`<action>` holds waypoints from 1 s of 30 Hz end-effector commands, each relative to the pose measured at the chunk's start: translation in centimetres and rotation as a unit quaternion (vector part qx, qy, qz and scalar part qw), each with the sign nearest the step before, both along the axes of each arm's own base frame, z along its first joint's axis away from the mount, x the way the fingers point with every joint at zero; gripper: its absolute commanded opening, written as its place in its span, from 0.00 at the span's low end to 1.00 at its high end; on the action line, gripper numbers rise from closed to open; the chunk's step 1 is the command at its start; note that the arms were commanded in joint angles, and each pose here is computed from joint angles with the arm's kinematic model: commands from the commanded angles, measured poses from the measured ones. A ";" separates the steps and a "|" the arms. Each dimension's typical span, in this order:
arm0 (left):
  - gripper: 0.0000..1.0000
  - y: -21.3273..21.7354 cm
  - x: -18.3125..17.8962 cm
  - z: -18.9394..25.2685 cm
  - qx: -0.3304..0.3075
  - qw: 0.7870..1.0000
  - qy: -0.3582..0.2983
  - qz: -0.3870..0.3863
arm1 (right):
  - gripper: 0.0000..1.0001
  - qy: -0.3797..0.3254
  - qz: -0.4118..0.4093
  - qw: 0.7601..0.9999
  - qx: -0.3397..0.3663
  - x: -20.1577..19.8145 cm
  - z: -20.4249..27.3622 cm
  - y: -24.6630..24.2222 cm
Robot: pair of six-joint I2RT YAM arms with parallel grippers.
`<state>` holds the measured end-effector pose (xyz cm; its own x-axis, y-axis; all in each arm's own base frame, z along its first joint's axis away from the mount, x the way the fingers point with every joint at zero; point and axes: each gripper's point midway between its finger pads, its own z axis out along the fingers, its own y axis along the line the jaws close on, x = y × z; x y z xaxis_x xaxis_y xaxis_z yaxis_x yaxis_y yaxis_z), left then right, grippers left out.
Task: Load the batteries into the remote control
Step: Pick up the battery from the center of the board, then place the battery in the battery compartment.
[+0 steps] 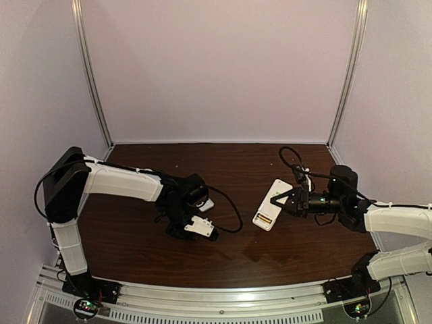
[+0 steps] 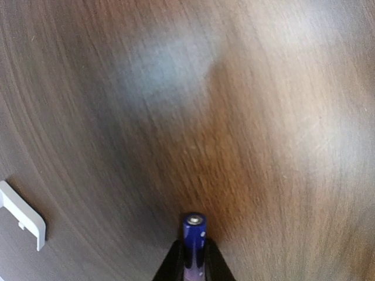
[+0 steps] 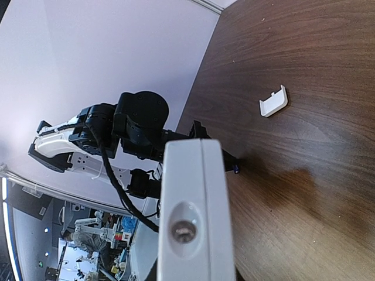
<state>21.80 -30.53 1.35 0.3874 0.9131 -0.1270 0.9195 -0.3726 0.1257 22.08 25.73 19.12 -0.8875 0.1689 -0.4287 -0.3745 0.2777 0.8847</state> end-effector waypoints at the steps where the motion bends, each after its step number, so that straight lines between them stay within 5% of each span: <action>1: 0.10 -0.7 -0.9 0.2 -0.005 1.000 0.013 0.007 | 0.00 0.010 0.010 1.000 0.009 0.1 -0.1 0.2; 4: 0.01 -1.8 -1.8 1.7 -0.028 0.999 0.015 0.010 | 0.00 0.027 0.013 1.000 0.007 0.1 -0.5 0.4; 9: 0.00 -3.9 -2.8 7.1 -0.119 0.992 0.031 0.040 | 0.00 0.043 0.022 0.999 0.007 0.0 -0.7 1.0; 16: 0.00 -8.9 -4.1 19.9 -0.345 0.935 0.027 0.082 | 0.00 0.062 0.042 0.997 0.024 -0.1 -0.3 3.0; 22: 0.00 -12.7 -6.5 23.2 -0.400 0.913 0.032 0.079 | 0.00 0.081 0.056 0.994 0.044 -0.4 -0.2 4.8; 30: 0.00 -15.0 -9.1 22.4 -0.409 0.911 0.057 0.017 | 0.00 0.093 0.081 0.991 0.047 -1.3 -0.1 6.8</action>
